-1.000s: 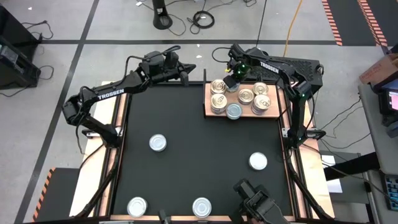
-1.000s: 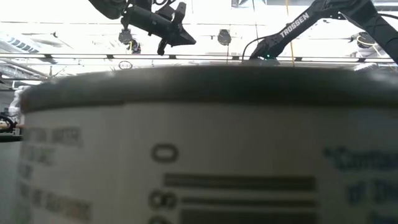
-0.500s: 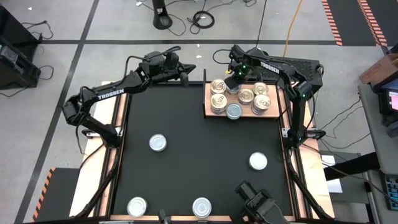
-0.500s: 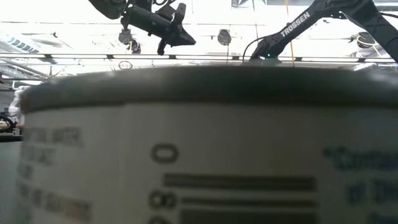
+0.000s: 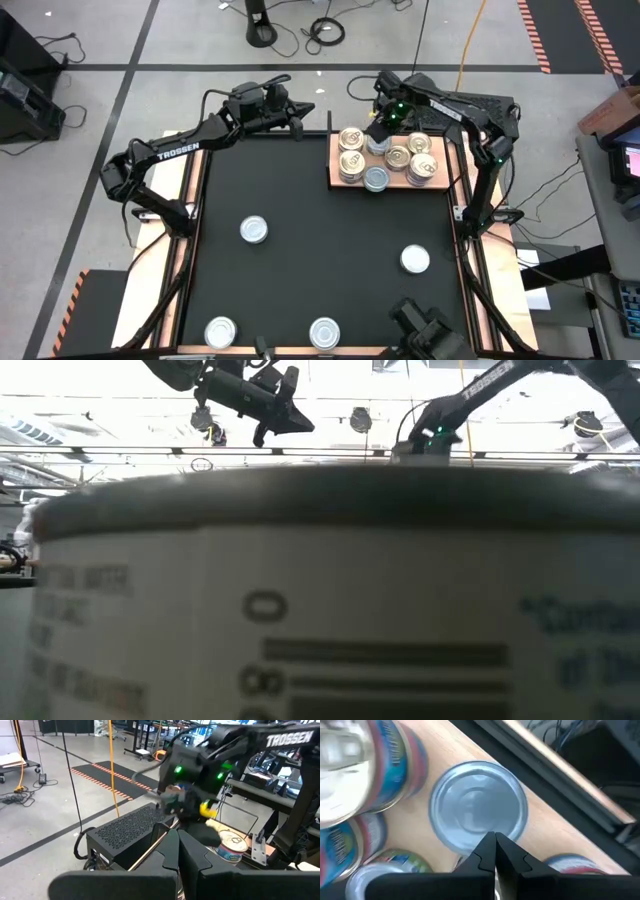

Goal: Stack canned seafood by type on shelf
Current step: Stack the blue pink tuna can on top of the other blue pink tuna can on the shelf

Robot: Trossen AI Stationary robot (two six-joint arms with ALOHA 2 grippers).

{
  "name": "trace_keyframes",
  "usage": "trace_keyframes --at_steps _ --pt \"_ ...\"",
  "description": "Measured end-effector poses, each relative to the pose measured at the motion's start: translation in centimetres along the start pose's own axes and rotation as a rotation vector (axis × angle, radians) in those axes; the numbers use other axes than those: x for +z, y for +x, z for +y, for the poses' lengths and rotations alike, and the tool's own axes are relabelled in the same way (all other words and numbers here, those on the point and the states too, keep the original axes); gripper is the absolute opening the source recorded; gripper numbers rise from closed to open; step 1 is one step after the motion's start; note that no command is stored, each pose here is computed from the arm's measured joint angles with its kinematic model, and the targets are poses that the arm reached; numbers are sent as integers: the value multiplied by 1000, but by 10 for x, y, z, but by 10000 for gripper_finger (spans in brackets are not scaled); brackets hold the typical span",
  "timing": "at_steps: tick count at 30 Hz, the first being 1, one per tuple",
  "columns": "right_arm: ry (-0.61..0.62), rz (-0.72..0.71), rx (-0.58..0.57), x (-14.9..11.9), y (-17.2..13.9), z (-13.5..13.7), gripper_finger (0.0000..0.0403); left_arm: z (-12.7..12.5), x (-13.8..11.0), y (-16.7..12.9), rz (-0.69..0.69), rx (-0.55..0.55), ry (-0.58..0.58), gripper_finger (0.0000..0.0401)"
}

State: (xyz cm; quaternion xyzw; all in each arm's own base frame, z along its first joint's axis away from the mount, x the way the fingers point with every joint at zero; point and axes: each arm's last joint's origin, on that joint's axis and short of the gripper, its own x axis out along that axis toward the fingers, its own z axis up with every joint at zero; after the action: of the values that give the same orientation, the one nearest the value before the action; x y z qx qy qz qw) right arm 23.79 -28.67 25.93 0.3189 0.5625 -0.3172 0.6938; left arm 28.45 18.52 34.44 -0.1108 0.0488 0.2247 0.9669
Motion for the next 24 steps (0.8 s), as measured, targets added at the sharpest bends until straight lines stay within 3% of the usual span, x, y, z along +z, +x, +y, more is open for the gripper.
trace_keyframes --at_steps 6,11,24 --pt "-207 18 -1 -16 -26 -1 0 0 0 0 1 0 28 0" --pt "-351 61 10 -18 -23 -7 7 -1 0 0 1 -2 42 0" --pt "-720 104 16 -18 -19 -24 106 -4 -1 0 7 -38 24 0"
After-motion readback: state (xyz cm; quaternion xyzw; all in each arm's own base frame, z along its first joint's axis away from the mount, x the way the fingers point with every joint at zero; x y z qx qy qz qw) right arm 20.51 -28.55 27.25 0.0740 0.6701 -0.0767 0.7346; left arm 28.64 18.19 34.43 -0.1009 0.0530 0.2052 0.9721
